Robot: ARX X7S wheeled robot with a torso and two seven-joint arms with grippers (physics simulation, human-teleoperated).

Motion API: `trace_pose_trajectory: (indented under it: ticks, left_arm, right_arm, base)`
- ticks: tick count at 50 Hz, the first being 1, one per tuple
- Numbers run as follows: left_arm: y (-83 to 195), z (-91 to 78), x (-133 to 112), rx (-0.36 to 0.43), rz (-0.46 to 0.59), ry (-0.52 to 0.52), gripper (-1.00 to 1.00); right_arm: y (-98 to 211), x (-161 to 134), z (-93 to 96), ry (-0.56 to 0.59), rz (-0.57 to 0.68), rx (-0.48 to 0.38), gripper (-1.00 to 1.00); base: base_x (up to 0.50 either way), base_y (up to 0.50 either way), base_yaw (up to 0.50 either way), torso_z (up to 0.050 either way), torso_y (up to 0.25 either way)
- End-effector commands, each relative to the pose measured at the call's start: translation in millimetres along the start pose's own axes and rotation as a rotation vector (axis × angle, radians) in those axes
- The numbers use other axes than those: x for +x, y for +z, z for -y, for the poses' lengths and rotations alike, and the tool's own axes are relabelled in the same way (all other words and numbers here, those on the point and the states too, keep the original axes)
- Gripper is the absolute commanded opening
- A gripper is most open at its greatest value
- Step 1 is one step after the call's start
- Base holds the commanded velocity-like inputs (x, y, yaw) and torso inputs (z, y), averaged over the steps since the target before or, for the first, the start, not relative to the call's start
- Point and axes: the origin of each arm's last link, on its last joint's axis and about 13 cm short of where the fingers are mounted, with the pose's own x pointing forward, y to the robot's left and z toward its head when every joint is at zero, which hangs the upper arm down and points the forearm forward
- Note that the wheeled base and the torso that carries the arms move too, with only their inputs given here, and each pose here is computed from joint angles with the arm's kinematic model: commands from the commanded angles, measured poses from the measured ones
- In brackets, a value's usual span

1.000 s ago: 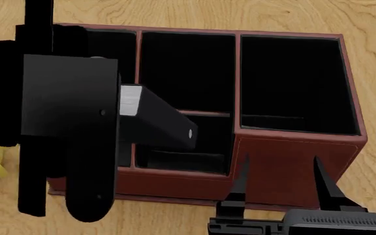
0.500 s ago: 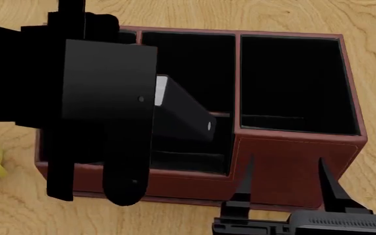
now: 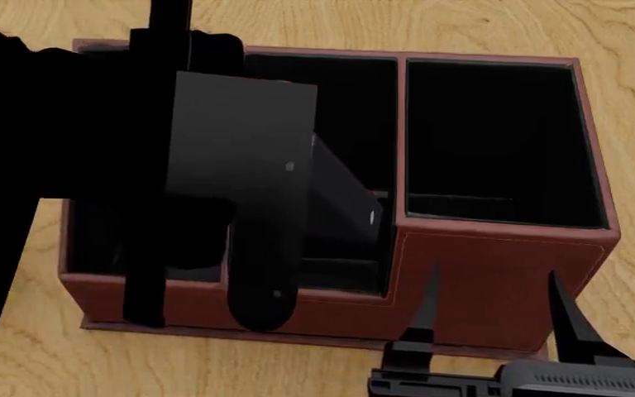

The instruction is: Pick up the book and place it in the back compartment of the caddy.

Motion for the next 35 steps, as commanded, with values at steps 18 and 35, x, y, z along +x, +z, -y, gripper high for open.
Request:
trace_pose_trajectory:
  ticks: [18,35]
  left_arm:
    - [-1,1.2,14,0.009,0.003,0.036,-1.00]
    - [-6,1.0,30,0.009,-0.006,0.024,-1.00]
  right_arm:
    - [0,-1,1.5,-0.007,0.001,-0.001,1.00]
    - [-1,-1,2.1,-0.012,-0.002,0.002,1.00]
  base:
    - [0.00,0.00,0.00,0.000,0.001]
    - [0.00,0.00,0.00,0.001,0.001]
